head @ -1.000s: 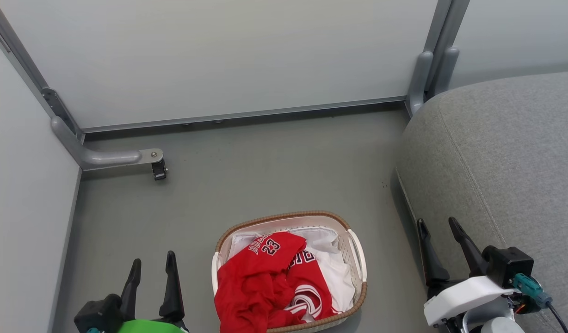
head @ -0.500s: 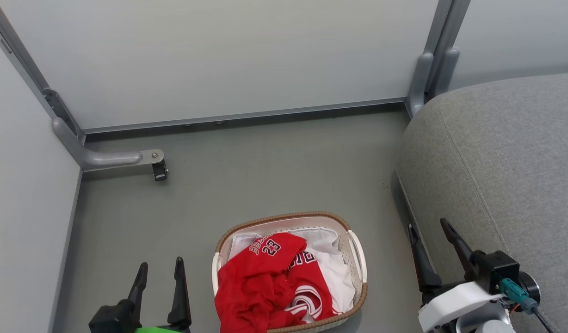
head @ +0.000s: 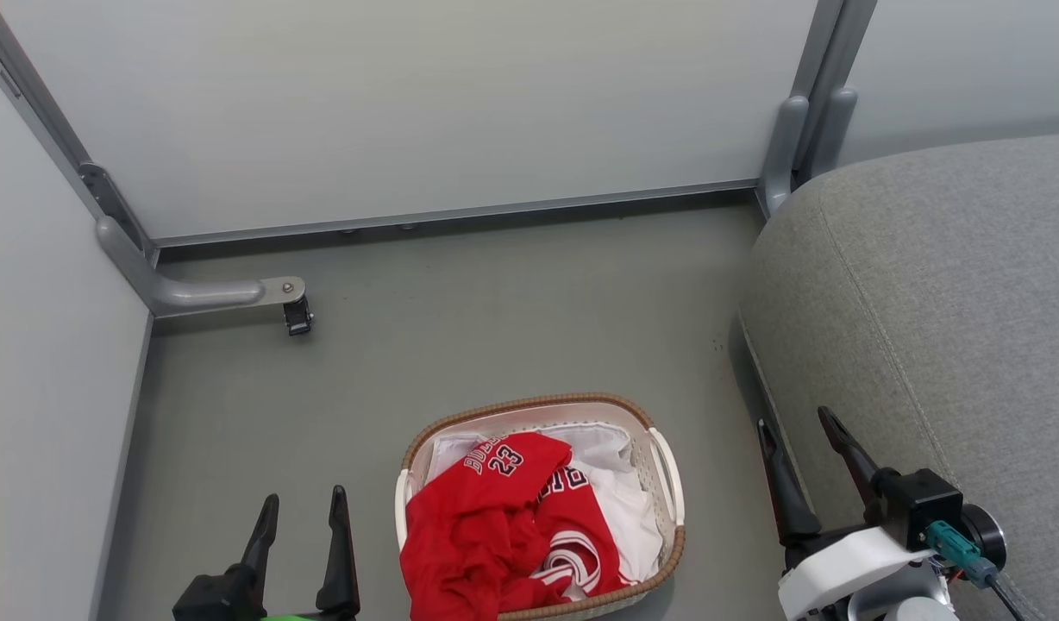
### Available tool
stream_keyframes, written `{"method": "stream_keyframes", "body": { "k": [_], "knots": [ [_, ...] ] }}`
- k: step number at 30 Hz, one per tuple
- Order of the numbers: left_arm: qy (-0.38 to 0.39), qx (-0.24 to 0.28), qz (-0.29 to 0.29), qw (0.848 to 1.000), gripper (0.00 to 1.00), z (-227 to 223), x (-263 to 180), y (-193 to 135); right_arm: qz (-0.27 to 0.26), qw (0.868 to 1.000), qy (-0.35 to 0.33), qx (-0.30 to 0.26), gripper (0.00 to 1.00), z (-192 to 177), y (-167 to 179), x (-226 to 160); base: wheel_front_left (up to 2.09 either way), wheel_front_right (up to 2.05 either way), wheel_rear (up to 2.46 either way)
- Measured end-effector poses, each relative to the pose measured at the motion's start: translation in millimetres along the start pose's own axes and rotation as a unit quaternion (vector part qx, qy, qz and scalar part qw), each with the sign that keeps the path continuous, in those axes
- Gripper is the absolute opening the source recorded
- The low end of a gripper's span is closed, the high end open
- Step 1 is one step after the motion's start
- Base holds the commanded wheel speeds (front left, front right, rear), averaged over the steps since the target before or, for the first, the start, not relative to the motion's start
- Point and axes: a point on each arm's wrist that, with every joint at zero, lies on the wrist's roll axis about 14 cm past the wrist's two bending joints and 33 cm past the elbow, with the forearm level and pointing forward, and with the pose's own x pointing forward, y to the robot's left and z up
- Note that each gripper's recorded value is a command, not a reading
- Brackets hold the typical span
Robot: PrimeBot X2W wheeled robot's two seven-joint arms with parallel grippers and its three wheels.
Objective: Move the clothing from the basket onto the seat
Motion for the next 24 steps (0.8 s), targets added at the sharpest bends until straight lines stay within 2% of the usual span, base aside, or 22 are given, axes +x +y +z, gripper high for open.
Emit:
{"method": "stream_keyframes", "body": {
  "k": [17,24],
  "knots": [
    [0.011,0.000,0.000,1.000,1.00,-6,3,0,-0.004,1.000,0.008,0.002,1.00,-6,-3,3,0.00,0.00,0.00],
    [0.026,0.028,-0.039,0.999,1.00,-15,17,-15,-0.008,1.000,0.012,0.000,1.00,-10,-8,13,0.00,0.00,0.00]
  ]
}}
